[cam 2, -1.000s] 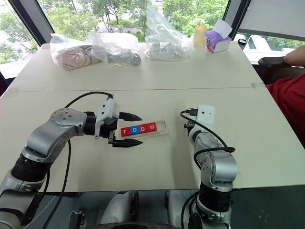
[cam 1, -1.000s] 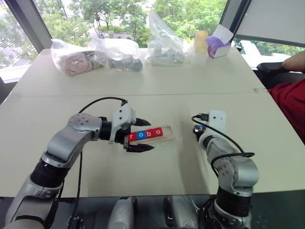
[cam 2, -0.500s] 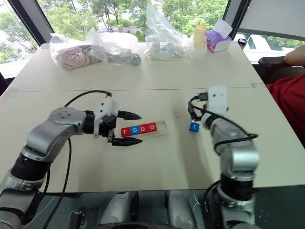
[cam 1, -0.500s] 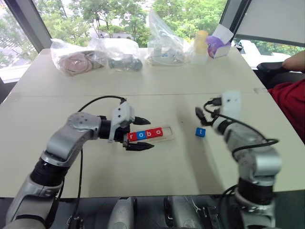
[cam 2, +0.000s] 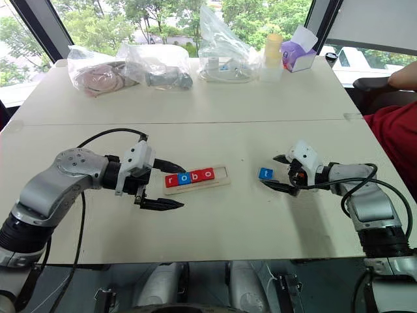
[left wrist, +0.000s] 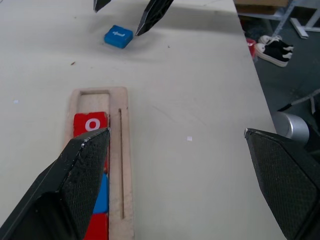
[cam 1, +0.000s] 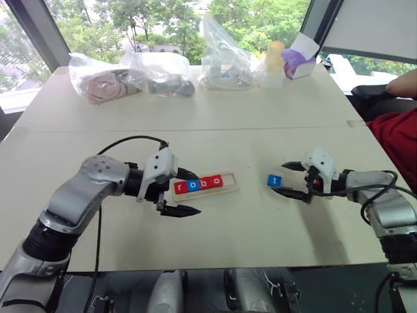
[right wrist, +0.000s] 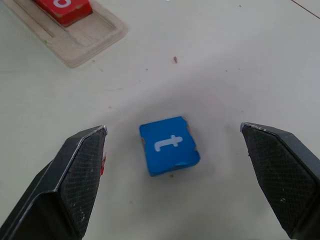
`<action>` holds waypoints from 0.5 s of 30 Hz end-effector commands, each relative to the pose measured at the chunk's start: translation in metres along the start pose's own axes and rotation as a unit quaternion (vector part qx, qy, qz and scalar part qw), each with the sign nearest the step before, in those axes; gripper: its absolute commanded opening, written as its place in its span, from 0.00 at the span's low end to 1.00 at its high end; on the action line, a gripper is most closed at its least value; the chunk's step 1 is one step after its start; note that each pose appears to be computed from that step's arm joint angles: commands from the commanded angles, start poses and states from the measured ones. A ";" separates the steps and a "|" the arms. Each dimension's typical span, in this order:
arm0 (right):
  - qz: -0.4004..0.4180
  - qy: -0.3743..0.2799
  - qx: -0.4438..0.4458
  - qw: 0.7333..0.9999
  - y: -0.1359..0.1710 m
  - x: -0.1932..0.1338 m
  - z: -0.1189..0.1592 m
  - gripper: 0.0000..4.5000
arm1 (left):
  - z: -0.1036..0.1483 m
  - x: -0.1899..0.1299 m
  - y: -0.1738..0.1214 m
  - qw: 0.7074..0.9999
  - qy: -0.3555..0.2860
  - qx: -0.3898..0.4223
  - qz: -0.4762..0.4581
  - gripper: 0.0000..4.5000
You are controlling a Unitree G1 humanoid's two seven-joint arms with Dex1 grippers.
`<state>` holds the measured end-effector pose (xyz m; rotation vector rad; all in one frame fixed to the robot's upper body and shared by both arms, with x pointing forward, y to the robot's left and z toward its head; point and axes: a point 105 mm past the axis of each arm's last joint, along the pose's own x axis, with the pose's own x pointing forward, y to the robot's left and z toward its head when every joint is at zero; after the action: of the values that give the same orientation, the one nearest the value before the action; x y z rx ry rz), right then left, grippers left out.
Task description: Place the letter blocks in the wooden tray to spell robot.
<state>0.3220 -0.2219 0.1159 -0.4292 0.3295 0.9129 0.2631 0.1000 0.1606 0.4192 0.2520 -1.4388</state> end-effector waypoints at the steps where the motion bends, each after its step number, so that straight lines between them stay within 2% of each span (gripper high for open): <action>1: 0.015 -0.007 -0.027 0.999 -0.002 0.002 0.003 0.99 | 0.011 -0.006 -0.002 1.000 -0.007 0.016 0.011 1.00; 7: 0.034 0.009 -0.041 0.999 0.004 0.013 -0.014 0.99 | 0.010 -0.012 0.002 1.000 0.002 0.012 0.025 1.00; 8: 0.031 0.013 -0.047 0.998 0.004 0.016 -0.018 0.94 | 0.009 -0.012 0.003 1.000 0.003 0.011 0.027 1.00; 10: 0.031 0.011 -0.047 0.998 0.004 0.019 -0.023 0.79 | 0.008 -0.012 0.005 0.999 0.005 0.011 0.031 1.00; 14: 0.037 0.004 -0.042 0.998 0.006 0.022 -0.023 0.34 | 0.005 -0.015 0.007 0.999 0.011 0.011 0.034 1.00; 15: 0.035 0.005 -0.043 0.998 0.005 0.022 -0.023 0.26 | 0.004 -0.016 0.007 0.999 0.013 0.010 0.035 1.00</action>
<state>0.3265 -0.2109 0.0867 -0.4874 0.2995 1.0178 0.2661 0.1097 0.1622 0.4299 0.2761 -1.3857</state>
